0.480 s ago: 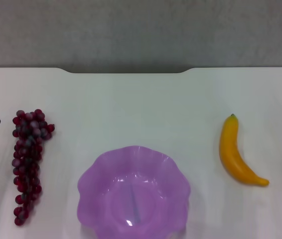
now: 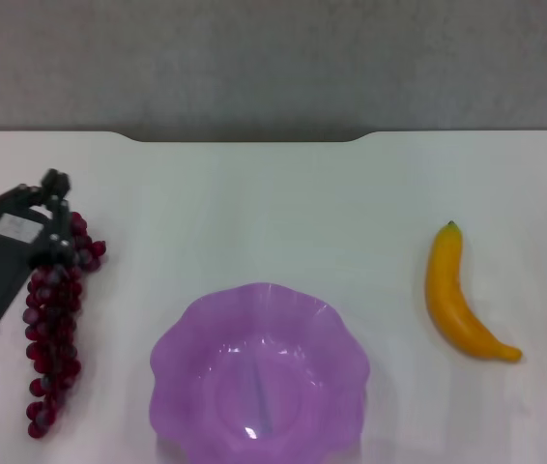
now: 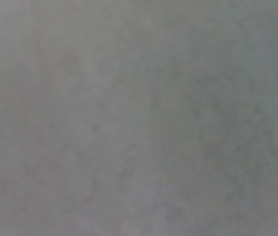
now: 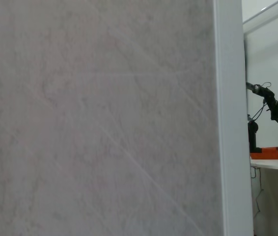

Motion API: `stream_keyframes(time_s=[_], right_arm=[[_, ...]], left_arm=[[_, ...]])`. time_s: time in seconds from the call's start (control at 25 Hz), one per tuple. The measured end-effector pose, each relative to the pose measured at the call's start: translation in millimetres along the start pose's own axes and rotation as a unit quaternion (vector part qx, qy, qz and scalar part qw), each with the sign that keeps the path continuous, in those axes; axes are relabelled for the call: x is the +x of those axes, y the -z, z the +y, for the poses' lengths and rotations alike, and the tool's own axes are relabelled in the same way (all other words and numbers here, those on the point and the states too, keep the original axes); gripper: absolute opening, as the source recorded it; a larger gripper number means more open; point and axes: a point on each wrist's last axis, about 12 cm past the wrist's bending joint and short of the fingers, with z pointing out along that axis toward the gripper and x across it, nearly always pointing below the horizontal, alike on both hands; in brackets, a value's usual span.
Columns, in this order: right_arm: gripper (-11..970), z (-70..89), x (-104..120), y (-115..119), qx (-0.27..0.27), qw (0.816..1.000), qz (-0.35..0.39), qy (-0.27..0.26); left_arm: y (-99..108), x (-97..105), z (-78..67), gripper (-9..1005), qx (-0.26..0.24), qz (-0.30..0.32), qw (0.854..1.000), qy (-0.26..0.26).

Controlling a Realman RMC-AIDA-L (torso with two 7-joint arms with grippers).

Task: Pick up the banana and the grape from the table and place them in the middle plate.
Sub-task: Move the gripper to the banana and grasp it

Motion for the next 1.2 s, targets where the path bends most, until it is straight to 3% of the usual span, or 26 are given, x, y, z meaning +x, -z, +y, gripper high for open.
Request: stream_keyframes(time_s=[0.24, 0.84, 1.0, 1.2], right_arm=[[30, 0.5, -0.4, -0.4, -0.003, 1.0, -0.001, 0.001], [35, -0.8, -5.7, 3.7, -0.005, 0.999, -0.031, 0.01], [78, -1.2, -6.9, 3.9, -0.004, 0.999, -0.037, 0.007], [132, -1.6, -6.8, 3.6, -0.005, 0.999, -0.037, 0.008]], left_arm=[[-0.2, -0.8, -7.5, 69, 0.036, -0.003, 0.999, -0.016], [3.7, 5.7, 5.8, 78, -0.035, 0.021, 0.999, 0.01], [4.2, 7.0, 7.5, 79, -0.048, 0.025, 0.998, 0.017], [2.6, 10.3, 7.5, 182, -0.049, 0.041, 0.998, 0.02]])
